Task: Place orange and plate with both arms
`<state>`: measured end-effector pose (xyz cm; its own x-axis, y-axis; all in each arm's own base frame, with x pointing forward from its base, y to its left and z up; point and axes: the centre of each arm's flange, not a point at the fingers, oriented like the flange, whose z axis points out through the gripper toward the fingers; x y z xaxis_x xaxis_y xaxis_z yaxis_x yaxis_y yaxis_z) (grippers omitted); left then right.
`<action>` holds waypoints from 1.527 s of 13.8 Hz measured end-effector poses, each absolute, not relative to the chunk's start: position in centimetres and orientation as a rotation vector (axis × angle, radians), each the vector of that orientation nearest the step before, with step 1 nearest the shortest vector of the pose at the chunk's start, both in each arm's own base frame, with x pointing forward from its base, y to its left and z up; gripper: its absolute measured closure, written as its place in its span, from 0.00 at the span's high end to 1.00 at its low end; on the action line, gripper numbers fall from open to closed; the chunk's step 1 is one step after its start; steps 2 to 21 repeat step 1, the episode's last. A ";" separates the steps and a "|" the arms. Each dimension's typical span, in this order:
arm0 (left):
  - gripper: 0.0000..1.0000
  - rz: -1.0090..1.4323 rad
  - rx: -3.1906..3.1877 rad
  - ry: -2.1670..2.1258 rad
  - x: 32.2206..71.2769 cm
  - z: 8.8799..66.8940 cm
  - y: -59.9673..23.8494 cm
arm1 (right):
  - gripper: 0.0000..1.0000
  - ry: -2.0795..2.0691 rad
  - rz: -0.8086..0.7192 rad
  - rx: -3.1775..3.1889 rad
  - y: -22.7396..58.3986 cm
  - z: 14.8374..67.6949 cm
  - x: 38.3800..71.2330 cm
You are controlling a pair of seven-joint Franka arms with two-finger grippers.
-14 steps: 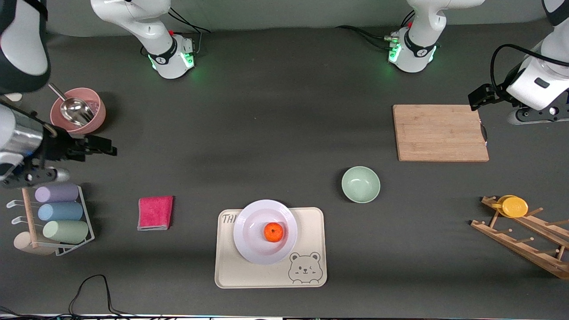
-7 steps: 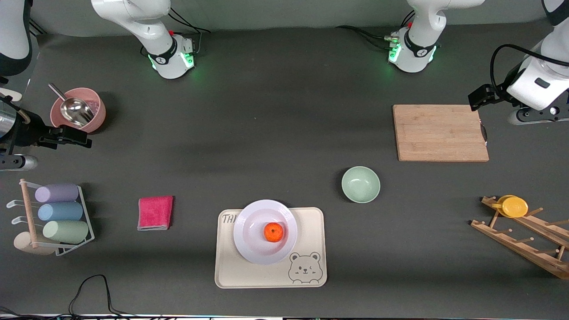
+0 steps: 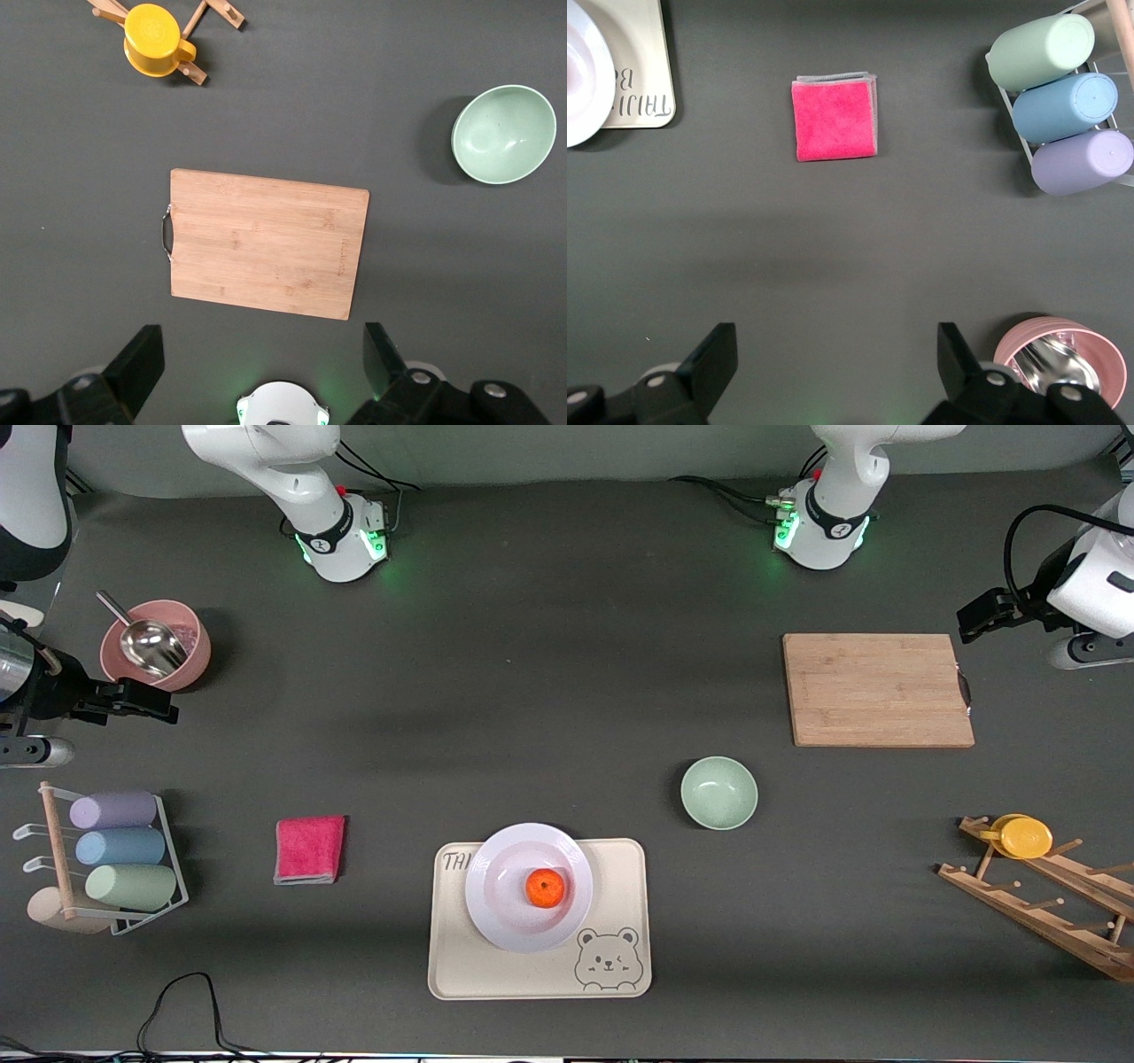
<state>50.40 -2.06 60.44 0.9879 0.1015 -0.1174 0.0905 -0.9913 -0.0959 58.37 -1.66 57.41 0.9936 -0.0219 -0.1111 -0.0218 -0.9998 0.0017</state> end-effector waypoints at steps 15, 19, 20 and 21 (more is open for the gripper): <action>1.00 0.185 -3.042 -0.147 50.4 60.5 -2.1 | 1.00 -0.035 -0.174 3.136 -1.7 57.4 58.4; 1.00 0.185 -3.042 -0.147 50.4 60.5 -2.1 | 1.00 -0.035 -0.174 3.136 -1.7 57.4 58.4; 1.00 0.185 -3.042 -0.147 50.4 60.5 -2.1 | 1.00 -0.035 -0.174 3.136 -1.7 57.4 58.4; 1.00 0.185 -3.042 -0.147 50.4 60.5 -2.1 | 1.00 -0.035 -0.174 3.136 -1.7 57.4 58.4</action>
